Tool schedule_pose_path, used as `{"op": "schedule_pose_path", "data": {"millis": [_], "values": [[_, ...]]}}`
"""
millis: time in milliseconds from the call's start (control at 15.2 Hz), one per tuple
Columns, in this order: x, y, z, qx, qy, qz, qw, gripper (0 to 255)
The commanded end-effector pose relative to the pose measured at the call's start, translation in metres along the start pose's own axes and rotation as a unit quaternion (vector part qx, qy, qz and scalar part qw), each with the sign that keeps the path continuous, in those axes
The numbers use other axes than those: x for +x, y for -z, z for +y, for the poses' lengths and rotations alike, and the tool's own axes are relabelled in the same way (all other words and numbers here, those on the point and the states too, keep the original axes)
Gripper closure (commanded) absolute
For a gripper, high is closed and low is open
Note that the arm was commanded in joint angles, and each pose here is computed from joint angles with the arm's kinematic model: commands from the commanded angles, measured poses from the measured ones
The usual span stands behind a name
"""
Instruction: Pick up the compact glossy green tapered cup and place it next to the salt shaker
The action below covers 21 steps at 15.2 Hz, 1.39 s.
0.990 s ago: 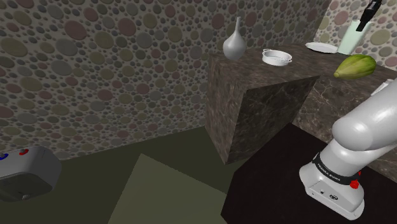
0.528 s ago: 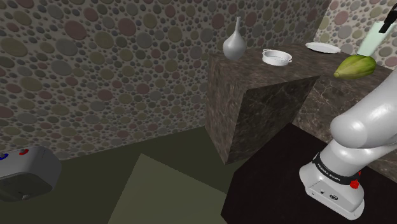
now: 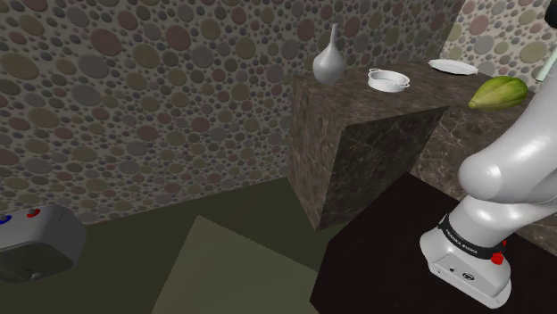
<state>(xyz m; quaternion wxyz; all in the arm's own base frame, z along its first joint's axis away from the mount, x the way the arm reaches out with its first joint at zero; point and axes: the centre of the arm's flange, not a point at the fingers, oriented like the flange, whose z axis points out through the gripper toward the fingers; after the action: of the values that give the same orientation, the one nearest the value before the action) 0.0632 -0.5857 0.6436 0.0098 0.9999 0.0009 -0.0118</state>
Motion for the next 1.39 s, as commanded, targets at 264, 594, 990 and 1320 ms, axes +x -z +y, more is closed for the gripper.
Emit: {"op": "schedule_pose_path", "data": {"millis": [264,594,990,1320], "values": [[-0.065,-0.002,0.045,0.0,0.002,0.001,1.0,255],[-0.12,-0.004,0.081,0.0,0.002,0.001,1.0,255],[-0.123,-0.031,0.083,0.0,0.002,0.001,1.0,255],[-0.123,-0.057,0.083,0.0,0.002,0.001,1.0,255]]}}
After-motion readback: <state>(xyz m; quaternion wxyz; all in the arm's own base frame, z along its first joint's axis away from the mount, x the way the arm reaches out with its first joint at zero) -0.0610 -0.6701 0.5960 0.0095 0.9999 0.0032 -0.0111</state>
